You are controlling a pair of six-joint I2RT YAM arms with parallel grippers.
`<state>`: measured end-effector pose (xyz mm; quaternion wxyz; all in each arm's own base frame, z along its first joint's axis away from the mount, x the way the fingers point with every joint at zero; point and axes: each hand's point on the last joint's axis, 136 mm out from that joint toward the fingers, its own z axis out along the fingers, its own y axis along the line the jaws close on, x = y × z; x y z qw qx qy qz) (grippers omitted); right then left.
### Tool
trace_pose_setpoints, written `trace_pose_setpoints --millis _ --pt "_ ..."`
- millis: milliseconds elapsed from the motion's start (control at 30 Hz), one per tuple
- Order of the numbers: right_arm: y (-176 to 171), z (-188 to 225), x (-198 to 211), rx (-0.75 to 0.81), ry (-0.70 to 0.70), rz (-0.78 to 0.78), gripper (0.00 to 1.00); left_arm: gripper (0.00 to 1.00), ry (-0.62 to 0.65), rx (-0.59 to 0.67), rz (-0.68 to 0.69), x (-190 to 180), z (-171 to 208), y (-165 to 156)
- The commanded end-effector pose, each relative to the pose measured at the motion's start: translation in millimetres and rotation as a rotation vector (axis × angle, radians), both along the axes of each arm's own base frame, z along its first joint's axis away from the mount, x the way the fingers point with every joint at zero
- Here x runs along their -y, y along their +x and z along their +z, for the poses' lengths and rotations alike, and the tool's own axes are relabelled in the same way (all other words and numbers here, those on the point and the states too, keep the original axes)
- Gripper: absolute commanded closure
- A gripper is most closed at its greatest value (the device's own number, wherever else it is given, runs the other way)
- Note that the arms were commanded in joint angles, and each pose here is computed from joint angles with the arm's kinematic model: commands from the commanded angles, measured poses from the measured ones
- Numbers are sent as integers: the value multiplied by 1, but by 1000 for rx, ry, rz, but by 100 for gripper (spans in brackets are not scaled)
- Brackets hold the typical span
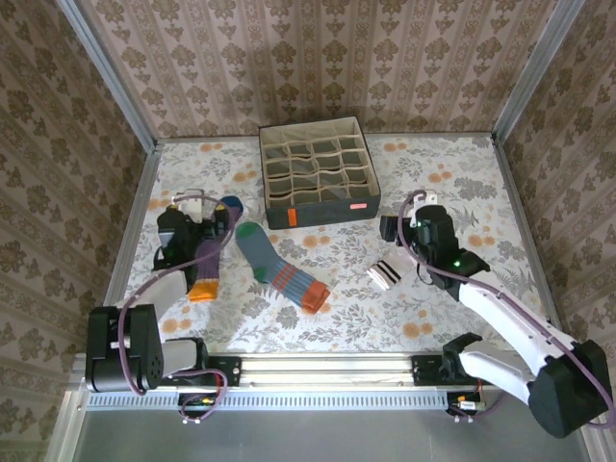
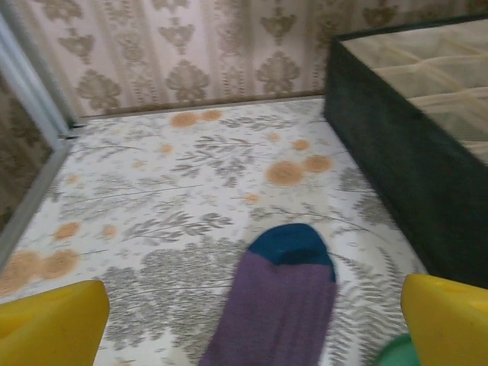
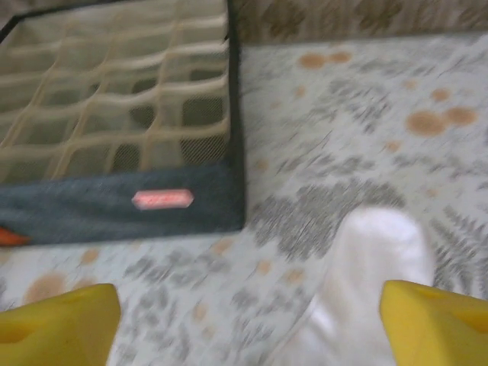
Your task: Roll the socks
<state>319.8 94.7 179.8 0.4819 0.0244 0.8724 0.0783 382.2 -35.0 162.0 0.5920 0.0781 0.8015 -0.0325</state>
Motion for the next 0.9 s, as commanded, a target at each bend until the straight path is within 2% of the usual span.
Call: trace_pose_setpoints --millis 0,200,400,600,800,867 --pt "-41 -63 9 -289 24 -131 24 4 -34 -67 -150 45 2 -8" --pt "-52 -118 -28 -500 -112 -57 28 7 24 -115 -405 129 -5 -32" --pt "-43 -139 -53 -556 -241 44 27 11 100 -136 -643 188 -17 -64" --pt "-48 -155 -56 -601 -306 76 25 17 148 -129 -840 219 -28 -92" --pt "-63 -167 -65 -632 -325 120 26 31 165 -130 -924 230 -35 -97" --pt "-69 -170 -68 -648 -336 140 41 36 174 -112 -943 233 -37 -97"
